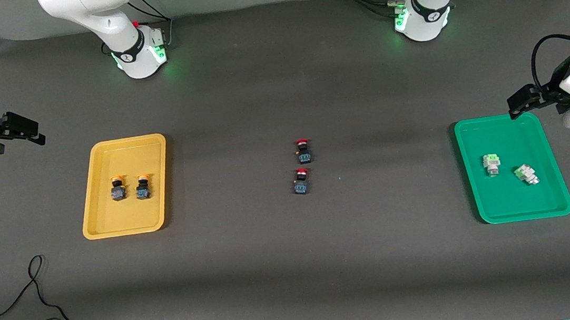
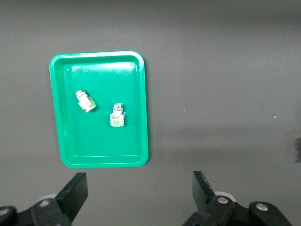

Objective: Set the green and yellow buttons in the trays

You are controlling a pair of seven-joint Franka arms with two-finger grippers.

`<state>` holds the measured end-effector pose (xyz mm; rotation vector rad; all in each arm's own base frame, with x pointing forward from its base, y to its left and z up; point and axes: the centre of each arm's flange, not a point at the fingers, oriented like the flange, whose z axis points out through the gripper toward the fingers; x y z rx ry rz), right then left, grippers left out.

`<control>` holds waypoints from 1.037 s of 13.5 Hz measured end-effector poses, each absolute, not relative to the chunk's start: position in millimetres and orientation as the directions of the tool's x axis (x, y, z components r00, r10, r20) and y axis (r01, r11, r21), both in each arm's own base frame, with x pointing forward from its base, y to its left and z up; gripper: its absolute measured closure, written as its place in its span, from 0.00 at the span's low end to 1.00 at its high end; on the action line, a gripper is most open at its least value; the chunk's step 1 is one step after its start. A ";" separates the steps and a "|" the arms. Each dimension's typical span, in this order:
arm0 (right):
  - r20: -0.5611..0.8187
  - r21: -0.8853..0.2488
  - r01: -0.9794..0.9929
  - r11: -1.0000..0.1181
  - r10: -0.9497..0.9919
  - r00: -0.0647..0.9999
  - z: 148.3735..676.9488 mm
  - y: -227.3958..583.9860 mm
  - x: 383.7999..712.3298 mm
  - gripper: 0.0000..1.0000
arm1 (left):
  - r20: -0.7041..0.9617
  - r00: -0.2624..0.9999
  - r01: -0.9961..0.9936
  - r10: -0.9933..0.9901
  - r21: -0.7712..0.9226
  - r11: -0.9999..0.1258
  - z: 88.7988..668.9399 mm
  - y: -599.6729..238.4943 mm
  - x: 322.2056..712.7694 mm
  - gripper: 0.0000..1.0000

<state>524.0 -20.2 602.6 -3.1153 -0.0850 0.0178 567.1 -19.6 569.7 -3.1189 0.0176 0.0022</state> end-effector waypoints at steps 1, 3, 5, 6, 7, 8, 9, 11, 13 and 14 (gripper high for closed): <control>0.000 -0.019 0.063 -0.998 0.063 0.998 605.0 -16.1 527.8 0.00 | -0.002 1.000 -0.011 -0.011 -0.023 -1.000 569.7 -19.7 567.1 0.00; 0.013 -0.011 0.075 -0.997 0.075 0.997 609.2 -9.2 536.0 0.00 | -0.002 1.000 -0.011 -0.011 -0.023 -1.000 569.7 -19.7 567.1 0.00; 0.017 -0.005 0.081 -0.997 0.081 0.997 610.3 -6.4 540.1 0.00 | -0.002 1.000 -0.012 -0.012 -0.023 -1.000 569.7 -19.8 567.1 0.00; 0.016 -0.004 0.081 -0.997 0.081 0.997 610.1 -6.1 540.4 0.00 | -0.002 1.000 -0.012 -0.012 -0.023 -1.000 569.7 -19.8 567.1 0.00; 0.012 -0.005 0.082 -0.997 0.082 0.997 609.7 -5.7 540.0 0.00 | -0.002 1.000 -0.012 -0.012 -0.023 -1.000 569.7 -19.8 567.1 0.00; 0.004 -0.005 0.083 -0.997 0.083 0.997 608.7 -5.0 539.4 0.00 | -0.002 1.000 -0.012 -0.012 -0.023 -1.000 569.7 -19.8 567.1 0.00; 0.000 -0.005 0.085 -0.996 0.085 0.996 607.8 -4.2 539.5 0.00 | -0.001 1.000 -0.012 -0.012 -0.023 -1.000 569.7 -19.8 567.1 0.00; -0.004 -0.005 0.087 -0.996 0.087 0.996 606.1 -3.1 540.2 0.00 | -0.001 1.000 -0.011 -0.011 -0.023 -1.000 569.7 -19.7 567.1 0.00; -0.007 -0.005 0.087 -0.996 0.087 0.996 604.8 -2.9 540.8 0.00 | 0.000 1.000 -0.011 -0.011 -0.022 -1.000 569.9 -19.8 567.2 0.00; -0.008 -0.005 0.087 -0.996 0.087 0.996 604.4 -2.9 540.9 0.00 | 0.001 1.000 -0.011 -0.011 -0.021 -1.000 570.3 -19.9 567.2 0.00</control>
